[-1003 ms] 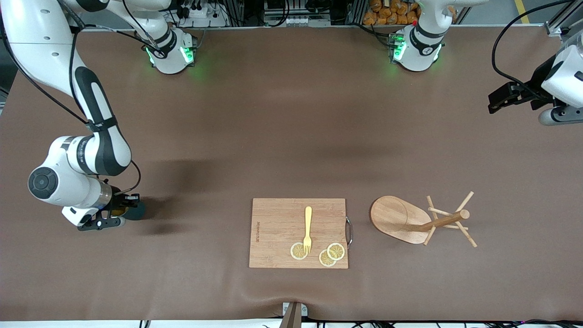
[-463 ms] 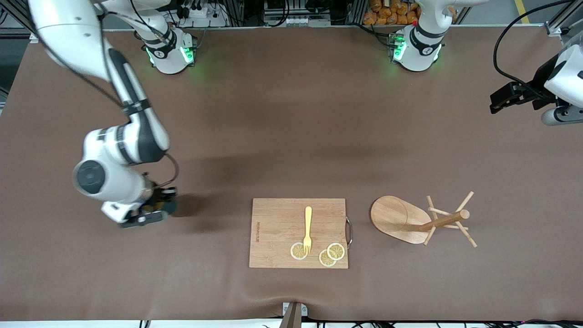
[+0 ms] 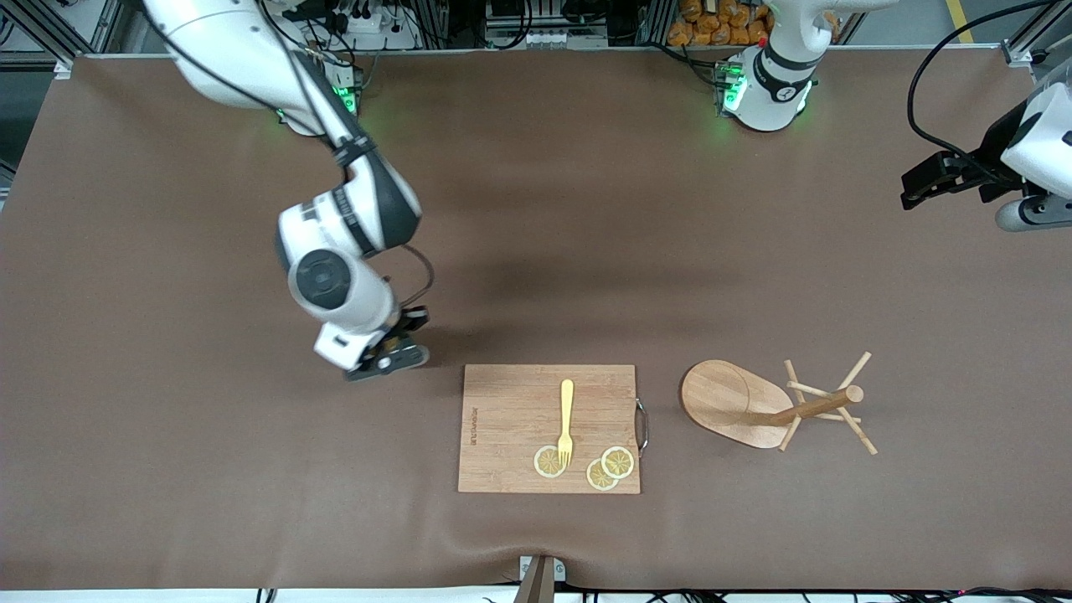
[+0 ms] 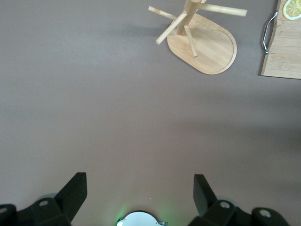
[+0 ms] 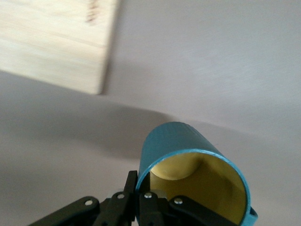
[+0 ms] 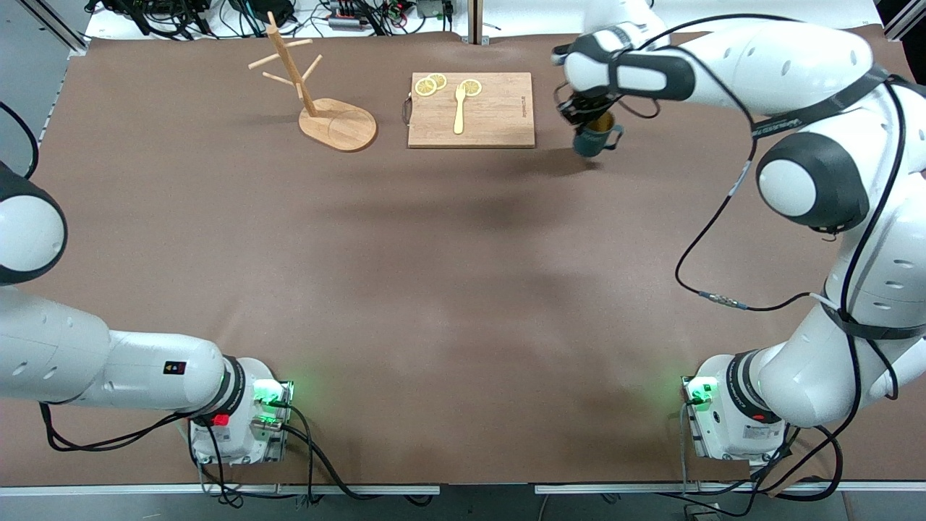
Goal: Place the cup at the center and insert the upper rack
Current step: 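Carry the teal mug with the right gripper toward the table center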
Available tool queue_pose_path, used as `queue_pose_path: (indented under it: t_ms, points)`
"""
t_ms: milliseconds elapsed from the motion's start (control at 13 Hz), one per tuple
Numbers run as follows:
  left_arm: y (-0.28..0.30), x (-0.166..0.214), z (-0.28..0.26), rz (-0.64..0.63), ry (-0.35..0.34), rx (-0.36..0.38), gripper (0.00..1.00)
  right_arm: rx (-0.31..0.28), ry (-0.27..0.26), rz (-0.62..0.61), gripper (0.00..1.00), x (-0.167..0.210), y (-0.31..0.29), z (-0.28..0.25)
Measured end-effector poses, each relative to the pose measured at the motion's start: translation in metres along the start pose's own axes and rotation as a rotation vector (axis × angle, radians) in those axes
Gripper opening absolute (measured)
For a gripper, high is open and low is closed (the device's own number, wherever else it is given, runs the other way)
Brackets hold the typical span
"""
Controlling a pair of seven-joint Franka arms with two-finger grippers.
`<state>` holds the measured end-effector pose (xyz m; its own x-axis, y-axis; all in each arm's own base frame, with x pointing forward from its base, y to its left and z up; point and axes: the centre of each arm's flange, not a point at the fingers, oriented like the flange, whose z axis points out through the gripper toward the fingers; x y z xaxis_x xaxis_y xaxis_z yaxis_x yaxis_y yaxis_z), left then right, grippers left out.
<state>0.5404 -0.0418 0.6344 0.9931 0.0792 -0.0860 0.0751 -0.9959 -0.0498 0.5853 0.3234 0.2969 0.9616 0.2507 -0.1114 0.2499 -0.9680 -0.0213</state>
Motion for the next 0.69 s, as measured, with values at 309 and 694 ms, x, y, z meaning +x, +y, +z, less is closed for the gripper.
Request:
queue_pose_path:
  t_ms: [309,694]
  points:
    - [-0.001,0.001,0.001,-0.001,-0.002,0.0,1.0,-0.006,-0.007,0.007,0.04,-0.038,-0.108,0.006]
    - [-0.001,0.001,0.001,-0.002,-0.001,0.0,1.0,-0.01,0.008,-0.091,0.04,-0.084,-0.204,0.004]
